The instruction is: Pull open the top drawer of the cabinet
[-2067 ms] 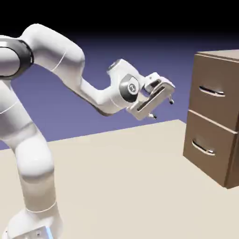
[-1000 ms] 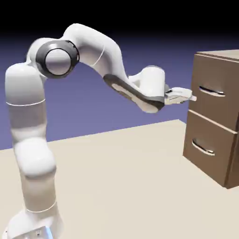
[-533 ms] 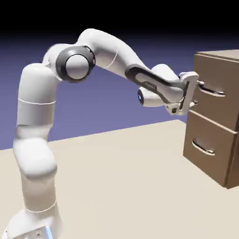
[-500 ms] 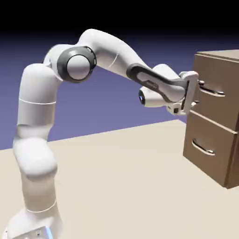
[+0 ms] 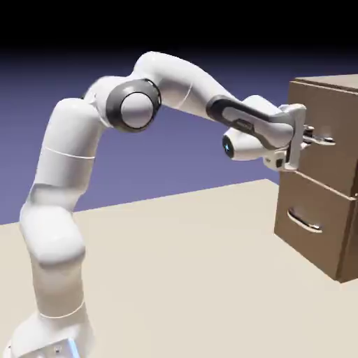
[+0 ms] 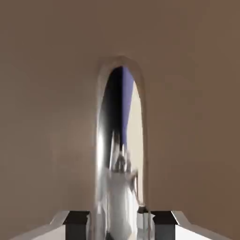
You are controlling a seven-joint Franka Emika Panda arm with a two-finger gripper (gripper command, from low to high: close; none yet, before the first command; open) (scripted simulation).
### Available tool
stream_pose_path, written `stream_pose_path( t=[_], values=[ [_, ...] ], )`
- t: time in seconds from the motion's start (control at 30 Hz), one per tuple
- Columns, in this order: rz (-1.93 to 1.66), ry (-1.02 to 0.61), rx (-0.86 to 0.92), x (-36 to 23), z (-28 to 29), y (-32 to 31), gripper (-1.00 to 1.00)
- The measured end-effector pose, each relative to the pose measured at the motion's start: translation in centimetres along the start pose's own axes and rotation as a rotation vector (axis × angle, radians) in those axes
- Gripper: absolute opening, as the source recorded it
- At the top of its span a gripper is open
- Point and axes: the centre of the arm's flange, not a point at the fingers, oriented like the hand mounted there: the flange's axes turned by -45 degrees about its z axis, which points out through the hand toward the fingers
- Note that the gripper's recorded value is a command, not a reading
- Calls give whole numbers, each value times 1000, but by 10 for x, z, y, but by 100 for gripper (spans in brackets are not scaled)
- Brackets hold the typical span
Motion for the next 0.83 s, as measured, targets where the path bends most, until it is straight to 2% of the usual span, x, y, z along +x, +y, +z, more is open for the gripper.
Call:
stream_pose_path(
  t=[0.7,0.73,0.83],
  values=[
    [0,0,0,0,-216,0,-100],
    [0,0,0,0,-222,0,100],
    [0,0,-1,0,-233,-1,100]
  ],
)
